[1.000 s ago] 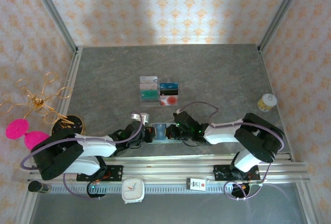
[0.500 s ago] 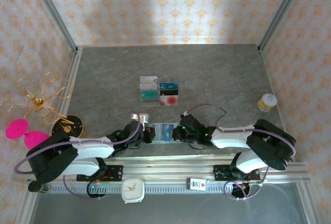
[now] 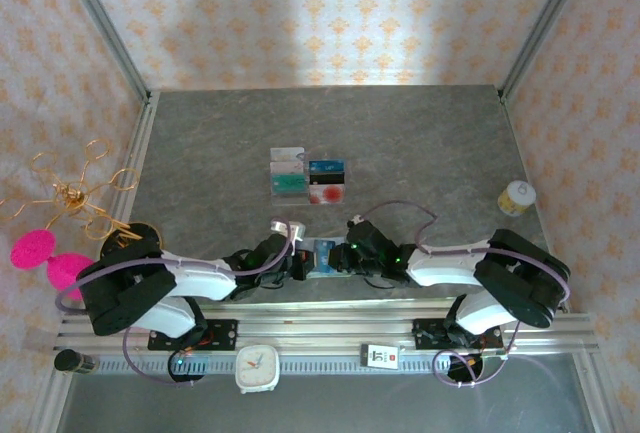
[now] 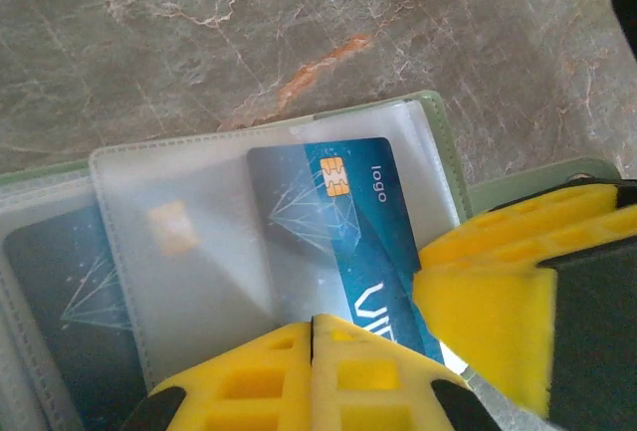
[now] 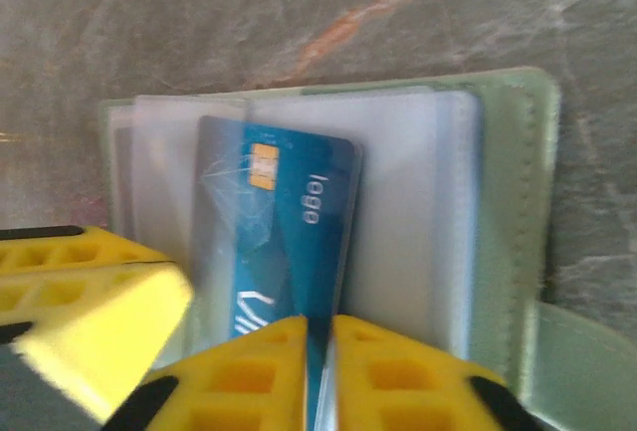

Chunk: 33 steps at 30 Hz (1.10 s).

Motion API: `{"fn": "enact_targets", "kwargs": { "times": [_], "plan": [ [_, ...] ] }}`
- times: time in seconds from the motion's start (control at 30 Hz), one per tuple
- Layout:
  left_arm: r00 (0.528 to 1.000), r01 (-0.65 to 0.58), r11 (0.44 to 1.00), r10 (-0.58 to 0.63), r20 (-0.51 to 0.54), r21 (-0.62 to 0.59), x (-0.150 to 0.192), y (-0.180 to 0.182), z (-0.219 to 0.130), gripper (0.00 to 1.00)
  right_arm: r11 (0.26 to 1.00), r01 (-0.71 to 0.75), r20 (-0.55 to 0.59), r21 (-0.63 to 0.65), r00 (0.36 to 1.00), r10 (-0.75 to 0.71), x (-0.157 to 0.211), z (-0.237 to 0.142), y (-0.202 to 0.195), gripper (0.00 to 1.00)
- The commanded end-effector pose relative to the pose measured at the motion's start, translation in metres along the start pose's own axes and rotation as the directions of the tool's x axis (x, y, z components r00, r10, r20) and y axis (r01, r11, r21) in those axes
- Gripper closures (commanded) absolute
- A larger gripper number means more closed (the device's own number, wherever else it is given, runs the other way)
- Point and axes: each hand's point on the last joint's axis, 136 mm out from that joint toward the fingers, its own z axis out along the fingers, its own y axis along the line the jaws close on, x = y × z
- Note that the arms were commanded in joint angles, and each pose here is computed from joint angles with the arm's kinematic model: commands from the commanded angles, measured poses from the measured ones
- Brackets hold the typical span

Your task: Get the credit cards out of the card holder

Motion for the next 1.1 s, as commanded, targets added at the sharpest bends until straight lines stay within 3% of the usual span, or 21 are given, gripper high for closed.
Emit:
{"fn": "enact_targets", "kwargs": {
  "times": [0.0,0.1,0.3,0.47,0.53,0.7,0.97,1.07],
  "plan": [
    [0.998,-0.02,0.998,0.016,-0.064,-0.058,0.017,0.015,0.004,1.0,1.0,-0.014,0.011,0.027,1.0,0.014,0.0,0.001,-0.008,0.67],
    [0.997,-0.022,0.997,0.015,-0.08,-0.076,0.022,0.021,0.003,1.0,1.0,-0.027,0.008,0.008,1.0,0.027,0.001,0.002,-0.007,0.66],
    [0.996,-0.021,0.997,0.014,-0.093,-0.075,0.026,0.023,0.002,1.0,0.998,-0.054,-0.012,-0.032,0.998,0.054,0.003,0.009,-0.001,0.74],
    [0.996,-0.017,0.997,0.01,-0.086,-0.075,0.025,0.024,0.001,1.0,0.994,-0.104,0.046,0.043,0.994,0.102,-0.006,0.002,-0.021,0.72],
    [0.996,-0.017,0.997,0.01,-0.088,-0.071,0.026,0.023,0.001,1.0,0.994,-0.112,0.038,0.01,0.993,0.111,-0.006,0.001,-0.019,0.78],
    [0.995,-0.025,0.998,0.019,-0.094,-0.058,0.025,0.019,0.004,1.0,0.996,-0.079,0.021,-0.042,0.997,0.08,-0.007,0.003,-0.005,0.87],
    [0.996,-0.031,0.998,0.027,-0.087,-0.046,0.023,0.018,0.003,1.0,0.989,-0.014,-0.004,-0.146,1.0,0.014,-0.006,0.001,0.017,0.84],
    [0.995,-0.033,0.999,0.029,-0.094,-0.041,0.023,0.017,0.004,1.0,0.991,0.001,-0.001,-0.137,1.0,-0.001,-0.007,0.002,0.016,0.91]
  ]
}}
